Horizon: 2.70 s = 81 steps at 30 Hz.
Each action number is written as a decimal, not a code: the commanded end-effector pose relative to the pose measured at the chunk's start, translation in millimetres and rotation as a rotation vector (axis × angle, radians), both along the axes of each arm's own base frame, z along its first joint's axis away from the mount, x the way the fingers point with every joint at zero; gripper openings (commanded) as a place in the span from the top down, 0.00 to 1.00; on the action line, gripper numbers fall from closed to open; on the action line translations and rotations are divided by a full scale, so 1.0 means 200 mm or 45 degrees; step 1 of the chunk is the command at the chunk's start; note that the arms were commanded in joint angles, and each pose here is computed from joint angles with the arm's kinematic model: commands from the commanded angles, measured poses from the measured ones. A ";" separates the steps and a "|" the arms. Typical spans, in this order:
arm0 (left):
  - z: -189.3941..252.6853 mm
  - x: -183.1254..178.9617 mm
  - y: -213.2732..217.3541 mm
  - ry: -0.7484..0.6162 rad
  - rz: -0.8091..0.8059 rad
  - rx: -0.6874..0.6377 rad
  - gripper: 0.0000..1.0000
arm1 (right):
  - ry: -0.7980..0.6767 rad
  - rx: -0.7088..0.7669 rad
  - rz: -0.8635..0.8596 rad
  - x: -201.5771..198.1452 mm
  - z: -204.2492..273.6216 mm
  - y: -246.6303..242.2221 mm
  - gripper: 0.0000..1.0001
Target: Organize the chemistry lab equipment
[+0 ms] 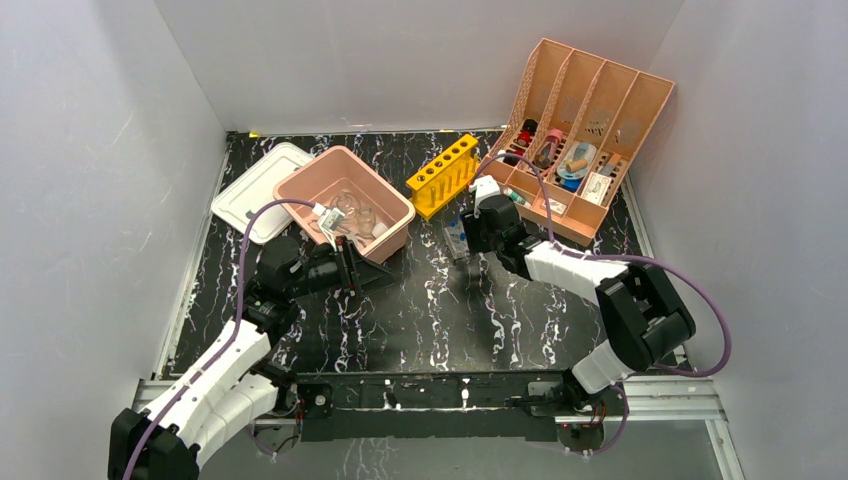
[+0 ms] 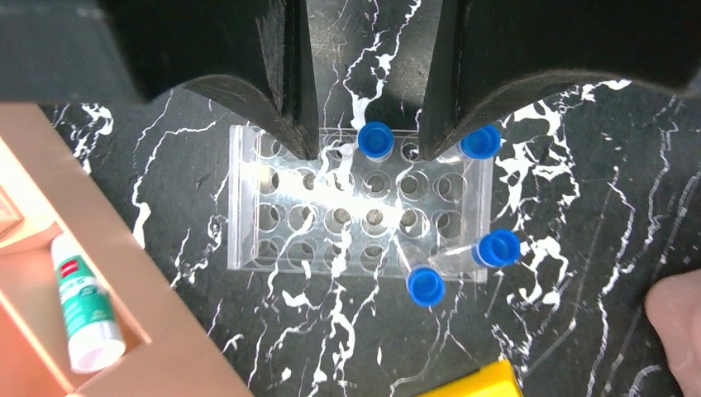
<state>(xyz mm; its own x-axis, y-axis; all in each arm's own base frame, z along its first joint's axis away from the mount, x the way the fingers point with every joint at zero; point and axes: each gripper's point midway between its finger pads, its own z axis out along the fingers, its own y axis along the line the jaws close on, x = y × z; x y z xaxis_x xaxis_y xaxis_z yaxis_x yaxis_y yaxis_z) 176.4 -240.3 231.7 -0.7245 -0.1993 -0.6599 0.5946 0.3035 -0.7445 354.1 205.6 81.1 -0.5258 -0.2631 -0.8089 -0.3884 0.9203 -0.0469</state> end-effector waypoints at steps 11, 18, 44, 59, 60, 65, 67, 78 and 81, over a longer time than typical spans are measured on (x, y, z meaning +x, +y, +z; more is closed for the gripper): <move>-0.01 0.02 0.01 -0.032 0.026 0.004 0.43 | -0.332 0.178 -0.020 0.07 0.68 0.02 0.40; -0.03 0.06 0.04 -0.008 0.116 0.055 0.02 | -0.420 0.340 -0.012 -0.04 0.94 -0.01 0.78; 0.03 0.20 0.11 -0.028 0.269 0.269 0.02 | -0.170 0.481 -0.151 -0.49 0.54 -0.26 0.53; 0.15 0.55 0.73 0.092 1.238 0.805 0.02 | -0.154 0.558 0.182 -0.33 0.73 0.30 0.75; 0.15 0.57 0.81 0.142 1.352 0.875 0.02 | -0.154 0.560 0.202 -0.33 0.73 0.33 0.69; 0.13 0.65 1.12 0.408 1.744 0.956 0.02 | -0.126 0.555 0.247 -0.38 0.68 0.41 0.60; 0.16 0.70 1.23 0.444 1.840 0.922 0.02 | -0.113 0.553 0.253 -0.40 0.65 0.41 0.59; -0.36 0.81 1.82 1.290 2.126 0.603 0.11 | -0.079 0.547 0.246 -0.46 0.55 0.36 0.59; -0.50 0.80 1.88 1.447 2.144 0.567 0.12 | -0.062 0.559 0.257 -0.48 0.52 0.36 0.59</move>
